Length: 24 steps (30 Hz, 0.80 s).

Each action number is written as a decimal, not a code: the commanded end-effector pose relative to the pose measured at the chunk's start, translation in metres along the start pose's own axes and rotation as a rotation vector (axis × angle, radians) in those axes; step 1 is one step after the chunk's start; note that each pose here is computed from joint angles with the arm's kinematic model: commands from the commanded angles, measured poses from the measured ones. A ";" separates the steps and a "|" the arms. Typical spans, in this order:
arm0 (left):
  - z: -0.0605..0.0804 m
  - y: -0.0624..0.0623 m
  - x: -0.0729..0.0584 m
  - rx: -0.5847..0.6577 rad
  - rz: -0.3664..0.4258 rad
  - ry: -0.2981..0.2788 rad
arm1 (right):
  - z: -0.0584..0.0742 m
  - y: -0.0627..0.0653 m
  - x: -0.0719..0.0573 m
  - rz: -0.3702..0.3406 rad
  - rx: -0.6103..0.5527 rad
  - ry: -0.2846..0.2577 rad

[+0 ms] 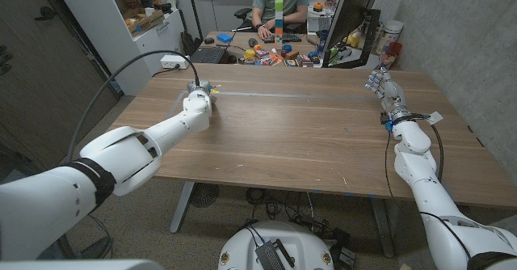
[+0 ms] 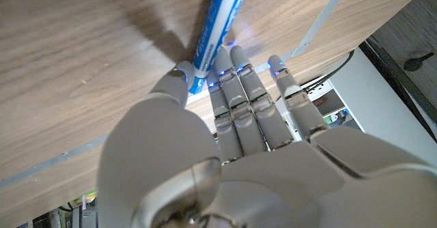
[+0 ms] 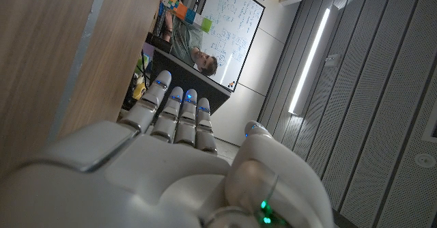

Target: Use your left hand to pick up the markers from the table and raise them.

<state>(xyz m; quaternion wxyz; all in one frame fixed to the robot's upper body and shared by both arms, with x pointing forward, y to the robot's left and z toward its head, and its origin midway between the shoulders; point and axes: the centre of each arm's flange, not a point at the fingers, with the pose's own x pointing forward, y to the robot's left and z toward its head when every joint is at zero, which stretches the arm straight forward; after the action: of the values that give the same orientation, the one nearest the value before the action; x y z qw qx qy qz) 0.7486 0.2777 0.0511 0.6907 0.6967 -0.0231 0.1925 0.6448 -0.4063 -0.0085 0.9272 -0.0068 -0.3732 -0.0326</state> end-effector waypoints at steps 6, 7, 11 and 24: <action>-0.012 0.022 -0.015 -0.024 0.050 0.000 | 0.008 0.014 -0.007 0.019 0.002 0.022; -0.013 0.023 -0.016 -0.028 0.054 -0.002 | 0.009 0.015 -0.007 0.020 0.003 0.021; -0.016 0.032 -0.021 -0.042 0.073 -0.010 | 0.014 0.021 -0.006 0.034 -0.004 0.015; -0.023 0.049 -0.024 -0.062 0.110 -0.015 | 0.023 0.030 0.000 0.045 -0.006 -0.002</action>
<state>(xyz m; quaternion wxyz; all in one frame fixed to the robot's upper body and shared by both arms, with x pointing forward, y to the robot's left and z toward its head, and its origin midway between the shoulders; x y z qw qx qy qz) 0.7168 0.2876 0.0748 0.6996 0.6806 -0.0558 0.2102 0.6347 -0.3858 -0.0019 0.9305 -0.0137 -0.3656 -0.0191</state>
